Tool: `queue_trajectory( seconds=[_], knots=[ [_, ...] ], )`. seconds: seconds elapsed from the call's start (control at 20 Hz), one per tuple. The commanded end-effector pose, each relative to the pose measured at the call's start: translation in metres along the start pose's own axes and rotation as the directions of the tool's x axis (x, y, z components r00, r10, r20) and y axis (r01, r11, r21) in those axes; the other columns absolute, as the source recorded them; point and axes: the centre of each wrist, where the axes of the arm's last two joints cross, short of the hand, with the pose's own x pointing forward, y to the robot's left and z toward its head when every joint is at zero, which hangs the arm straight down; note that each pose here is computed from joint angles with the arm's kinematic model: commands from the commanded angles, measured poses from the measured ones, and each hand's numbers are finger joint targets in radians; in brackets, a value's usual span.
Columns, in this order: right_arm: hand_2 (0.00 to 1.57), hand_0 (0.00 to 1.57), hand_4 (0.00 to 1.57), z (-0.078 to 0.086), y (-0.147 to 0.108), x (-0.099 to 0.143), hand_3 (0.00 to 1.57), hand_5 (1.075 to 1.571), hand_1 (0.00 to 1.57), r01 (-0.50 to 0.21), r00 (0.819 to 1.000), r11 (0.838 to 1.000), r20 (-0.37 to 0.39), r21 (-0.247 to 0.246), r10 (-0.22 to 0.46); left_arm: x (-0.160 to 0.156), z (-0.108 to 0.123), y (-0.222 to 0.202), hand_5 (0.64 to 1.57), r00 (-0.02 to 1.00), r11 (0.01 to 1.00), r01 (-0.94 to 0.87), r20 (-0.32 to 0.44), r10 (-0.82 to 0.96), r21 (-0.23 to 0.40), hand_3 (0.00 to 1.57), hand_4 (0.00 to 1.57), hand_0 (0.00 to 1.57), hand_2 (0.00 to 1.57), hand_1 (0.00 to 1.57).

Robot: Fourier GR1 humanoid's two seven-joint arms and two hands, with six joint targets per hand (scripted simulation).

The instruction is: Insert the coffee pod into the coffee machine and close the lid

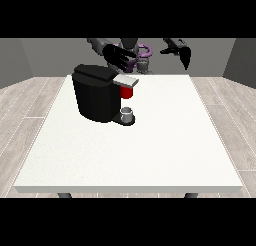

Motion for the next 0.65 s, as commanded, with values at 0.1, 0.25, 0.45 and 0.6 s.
queue_trajectory(
  seconds=[0.1,0.25,0.45,0.6],
  knots=[
    [0.0,0.0,0.07,-0.003,0.024,0.015,0.0,1.571,0.0,0.043,0.995,0.997,0.087,0.06,-0.048,-0.007,0.0,0.011,1.571,0.999,0.999,-0.029,0.038,0.028,0.029,0.0,0.21,0.0,0.0,0.0],
    [0.0,0.0,0.26,0.019,0.045,-0.003,0.0,1.571,0.0,0.125,0.989,0.983,0.062,0.136,-0.135,-0.03,0.026,0.008,1.571,0.998,0.998,-0.047,-0.036,0.048,0.033,0.0,0.19,0.0,0.0,0.0],
    [0.0,0.0,0.29,0.069,0.059,-0.052,0.0,1.571,0.0,0.286,0.958,0.956,-0.007,0.064,-0.286,-0.033,0.029,-0.011,1.571,0.991,0.998,-0.062,-0.116,0.064,0.023,0.0,0.19,0.0,0.0,0.0],
    [0.0,0.0,0.16,0.096,0.065,-0.067,0.0,1.571,0.0,0.32,0.947,0.945,-0.018,0.06,-0.32,-0.045,0.037,0.003,1.571,0.995,0.994,-0.015,-0.096,0.025,0.11,0.0,0.19,0.0,0.0,0.0]
  ],
)
